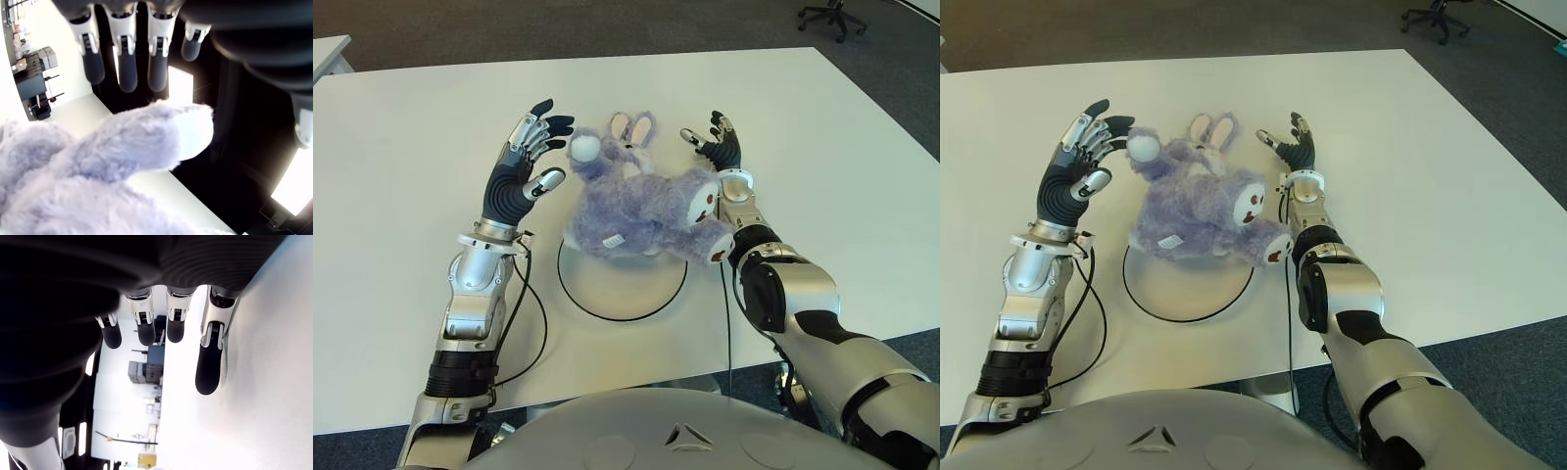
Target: Put the doll into the plate.
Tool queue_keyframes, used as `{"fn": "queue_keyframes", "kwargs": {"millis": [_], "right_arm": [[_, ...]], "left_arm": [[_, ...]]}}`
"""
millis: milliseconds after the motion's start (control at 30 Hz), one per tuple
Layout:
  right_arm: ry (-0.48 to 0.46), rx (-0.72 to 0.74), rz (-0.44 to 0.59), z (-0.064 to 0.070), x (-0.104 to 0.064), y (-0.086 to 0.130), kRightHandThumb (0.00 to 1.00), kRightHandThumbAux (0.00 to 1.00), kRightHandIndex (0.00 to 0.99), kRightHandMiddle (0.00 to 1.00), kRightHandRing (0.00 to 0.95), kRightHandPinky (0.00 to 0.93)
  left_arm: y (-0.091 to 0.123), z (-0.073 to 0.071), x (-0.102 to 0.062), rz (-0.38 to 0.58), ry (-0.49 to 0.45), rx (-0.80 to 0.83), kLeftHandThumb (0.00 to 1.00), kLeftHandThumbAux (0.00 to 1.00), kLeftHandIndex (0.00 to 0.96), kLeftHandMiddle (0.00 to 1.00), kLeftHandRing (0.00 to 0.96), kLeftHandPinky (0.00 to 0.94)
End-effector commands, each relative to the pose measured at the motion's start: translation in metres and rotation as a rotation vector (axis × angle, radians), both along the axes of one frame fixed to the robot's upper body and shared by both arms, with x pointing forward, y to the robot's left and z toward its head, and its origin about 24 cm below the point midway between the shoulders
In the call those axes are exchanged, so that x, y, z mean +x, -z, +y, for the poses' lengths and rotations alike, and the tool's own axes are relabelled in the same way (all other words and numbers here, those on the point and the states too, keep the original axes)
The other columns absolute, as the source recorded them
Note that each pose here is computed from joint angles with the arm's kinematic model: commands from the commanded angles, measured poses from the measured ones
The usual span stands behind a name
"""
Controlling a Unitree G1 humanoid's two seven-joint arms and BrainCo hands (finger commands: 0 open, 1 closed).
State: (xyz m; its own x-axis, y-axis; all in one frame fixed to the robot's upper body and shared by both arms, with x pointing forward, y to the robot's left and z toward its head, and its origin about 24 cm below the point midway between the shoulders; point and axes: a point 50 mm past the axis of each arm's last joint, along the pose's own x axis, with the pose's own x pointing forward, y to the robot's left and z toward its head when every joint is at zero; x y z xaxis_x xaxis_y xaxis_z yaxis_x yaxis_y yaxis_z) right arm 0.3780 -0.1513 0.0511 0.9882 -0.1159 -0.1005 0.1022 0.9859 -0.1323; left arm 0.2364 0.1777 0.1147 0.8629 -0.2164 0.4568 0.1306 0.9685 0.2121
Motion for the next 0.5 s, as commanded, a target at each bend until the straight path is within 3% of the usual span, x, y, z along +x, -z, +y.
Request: {"fn": "queue_keyframes", "kwargs": {"millis": [33,500], "right_arm": [[0.022,0.024,0.276,-0.0027,-0.0367,0.0650,0.087,0.738,0.087,0.057,0.038,0.049],[0.023,0.021,0.276,-0.0031,-0.0368,0.0651,0.088,0.739,0.092,0.059,0.038,0.049]], "left_arm": [[0.0040,0.0038,-0.0016,0.027,-0.003,-0.017,0.023,0.381,0.037,0.225,0.214,0.200],[0.0048,0.0082,0.0027,0.024,-0.035,-0.090,0.000,0.386,0.037,0.248,0.241,0.224]]}}
